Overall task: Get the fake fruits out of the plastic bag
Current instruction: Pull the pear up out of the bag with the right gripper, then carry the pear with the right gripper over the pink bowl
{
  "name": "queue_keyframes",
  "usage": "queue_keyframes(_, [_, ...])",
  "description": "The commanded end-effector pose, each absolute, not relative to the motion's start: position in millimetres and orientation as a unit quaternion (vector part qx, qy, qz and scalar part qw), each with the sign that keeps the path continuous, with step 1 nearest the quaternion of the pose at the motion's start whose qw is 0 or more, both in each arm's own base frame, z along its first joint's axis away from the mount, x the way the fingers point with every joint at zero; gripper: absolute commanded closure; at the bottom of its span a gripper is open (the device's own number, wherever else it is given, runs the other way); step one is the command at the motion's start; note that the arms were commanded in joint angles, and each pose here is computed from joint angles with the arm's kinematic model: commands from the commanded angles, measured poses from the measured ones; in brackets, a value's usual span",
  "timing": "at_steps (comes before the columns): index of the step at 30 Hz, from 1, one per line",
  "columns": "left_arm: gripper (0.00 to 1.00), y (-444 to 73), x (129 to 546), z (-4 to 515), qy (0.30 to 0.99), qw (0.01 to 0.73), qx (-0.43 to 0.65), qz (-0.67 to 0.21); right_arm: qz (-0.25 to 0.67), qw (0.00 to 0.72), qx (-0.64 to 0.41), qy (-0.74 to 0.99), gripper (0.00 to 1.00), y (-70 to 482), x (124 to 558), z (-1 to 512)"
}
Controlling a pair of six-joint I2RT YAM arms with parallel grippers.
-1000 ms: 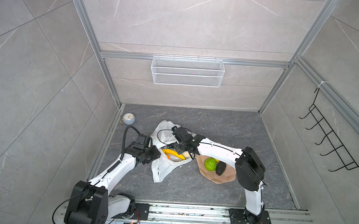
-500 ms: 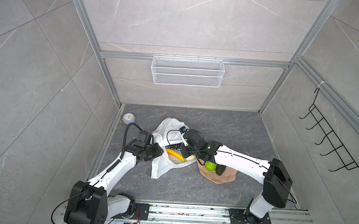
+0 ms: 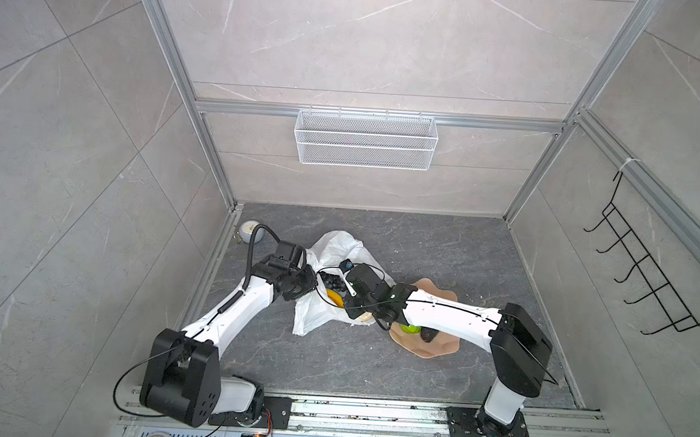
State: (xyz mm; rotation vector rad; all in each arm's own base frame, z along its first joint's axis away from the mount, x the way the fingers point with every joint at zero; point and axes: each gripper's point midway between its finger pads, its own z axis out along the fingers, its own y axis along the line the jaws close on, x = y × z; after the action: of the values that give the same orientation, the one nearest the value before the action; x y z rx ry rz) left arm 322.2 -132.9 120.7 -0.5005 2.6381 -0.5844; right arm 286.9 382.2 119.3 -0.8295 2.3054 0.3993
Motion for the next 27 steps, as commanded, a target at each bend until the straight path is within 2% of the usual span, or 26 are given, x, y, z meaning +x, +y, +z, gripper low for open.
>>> queue_keyframes(1, [0.79, -125, 343, 121, 0.944, 0.196, -0.191, -0.182, 0.203, 0.351, -0.335, 0.85, 1.0, 393, 273, 151])
queue_keyframes(6, [0.86, -110, 360, 107, 0.941, 0.185, -0.227, -0.172, 0.246, 0.373, -0.342, 0.827, 1.0, 389, 258, 173])
queue_keyframes(13, [0.92, -63, 366, 99, 0.929, 0.193, -0.284, -0.136, 0.283, 0.396, -0.328, 0.81, 1.0, 382, 250, 201])
queue_keyframes(16, [0.96, -57, 370, 109, 0.924, 0.209, -0.287, -0.14, 0.267, 0.396, -0.323, 0.817, 1.0, 383, 257, 195])
queue_keyframes(20, [0.96, -98, 373, 143, 0.921, 0.239, -0.236, -0.195, 0.222, 0.371, -0.328, 0.84, 1.0, 397, 275, 159])
queue_keyframes(24, [0.97, -151, 376, 176, 0.896, 0.239, -0.207, -0.313, 0.283, 0.355, -0.352, 0.819, 1.0, 435, 268, 154])
queue_keyframes(27, [0.98, -156, 379, 183, 0.896, 0.24, -0.203, -0.312, 0.301, 0.367, -0.354, 0.806, 1.0, 447, 268, 165])
